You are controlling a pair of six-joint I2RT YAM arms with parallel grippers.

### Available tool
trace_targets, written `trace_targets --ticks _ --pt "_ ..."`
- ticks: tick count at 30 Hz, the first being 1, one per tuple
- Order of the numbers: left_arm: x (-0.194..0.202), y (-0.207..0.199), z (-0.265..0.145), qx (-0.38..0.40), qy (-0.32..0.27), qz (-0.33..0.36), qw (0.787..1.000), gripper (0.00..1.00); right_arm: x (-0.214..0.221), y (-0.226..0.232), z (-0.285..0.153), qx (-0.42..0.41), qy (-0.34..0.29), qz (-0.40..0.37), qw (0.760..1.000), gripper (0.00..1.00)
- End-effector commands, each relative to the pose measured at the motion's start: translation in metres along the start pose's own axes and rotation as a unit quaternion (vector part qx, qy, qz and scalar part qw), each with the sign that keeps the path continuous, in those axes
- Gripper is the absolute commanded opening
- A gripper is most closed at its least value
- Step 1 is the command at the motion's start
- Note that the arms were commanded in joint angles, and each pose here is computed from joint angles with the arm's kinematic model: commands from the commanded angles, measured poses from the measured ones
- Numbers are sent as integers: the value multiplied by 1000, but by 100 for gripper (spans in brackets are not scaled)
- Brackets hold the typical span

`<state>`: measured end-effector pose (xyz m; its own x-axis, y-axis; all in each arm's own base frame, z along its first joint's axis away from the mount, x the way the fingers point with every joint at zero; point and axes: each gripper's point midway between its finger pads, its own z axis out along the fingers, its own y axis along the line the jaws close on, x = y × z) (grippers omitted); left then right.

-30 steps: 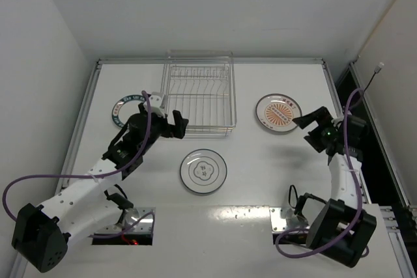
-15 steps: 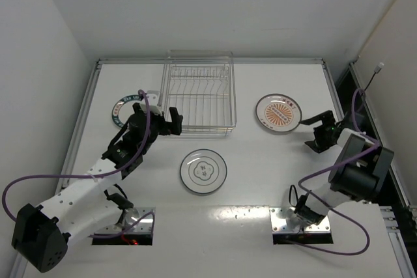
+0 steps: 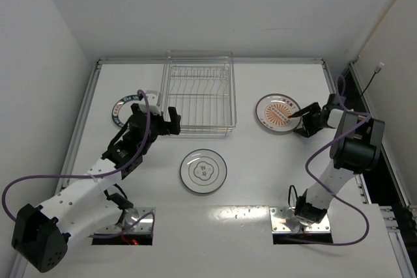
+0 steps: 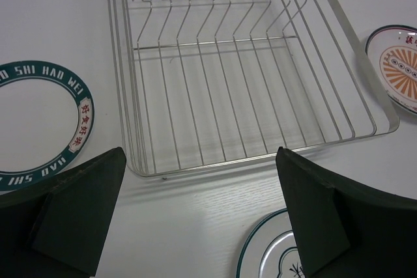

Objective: Load the plates into the dish rack

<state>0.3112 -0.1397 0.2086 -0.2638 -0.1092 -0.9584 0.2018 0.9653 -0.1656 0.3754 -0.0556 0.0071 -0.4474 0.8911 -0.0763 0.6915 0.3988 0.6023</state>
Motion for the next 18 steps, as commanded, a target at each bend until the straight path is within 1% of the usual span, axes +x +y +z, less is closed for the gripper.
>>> trace_targets --ticks 1,3,4,6,7,8,10,13,14,15,16,17,18 --pt "-32 -7 -4 7 -40 -14 999 100 5 8 11 15 4 17 1000 58" --pt "-30 -5 -5 1 -37 -13 999 100 16 -2 18 26 16 40 999 50" --pt "-30 -3 -4 -4 -38 -13 999 100 17 -7 21 31 15 46 998 38" --pt "-31 -1 -6 -8 -39 -13 999 100 20 -9 19 25 8 48 999 26" --pt "-31 -1 -6 -8 -39 -13 999 100 15 -7 16 26 -5 44 999 9" --pt "-31 -1 -6 -8 -39 -13 999 100 14 -7 8 35 -13 40 998 0" --pt "-31 0 -6 -13 -40 -13 999 100 8 -1 -2 38 -26 21 999 0" --pt "-31 9 -7 -36 -41 -18 998 100 -13 22 -32 36 -72 -25 996 0" --pt "-32 13 -7 -49 -44 -23 998 100 -23 34 -44 33 -93 -37 994 0" --pt "-30 16 -7 -56 -41 -21 997 100 -28 53 -63 16 -118 -68 990 0" --pt "-31 20 -8 -69 -45 -21 996 100 -33 71 -77 20 -146 -106 983 0" --pt "-31 20 -7 -69 -45 -26 996 100 -47 86 -93 13 -182 -112 977 0" --pt "-32 24 -8 -81 -48 -26 995 100 -33 102 -100 19 -183 -157 970 0"
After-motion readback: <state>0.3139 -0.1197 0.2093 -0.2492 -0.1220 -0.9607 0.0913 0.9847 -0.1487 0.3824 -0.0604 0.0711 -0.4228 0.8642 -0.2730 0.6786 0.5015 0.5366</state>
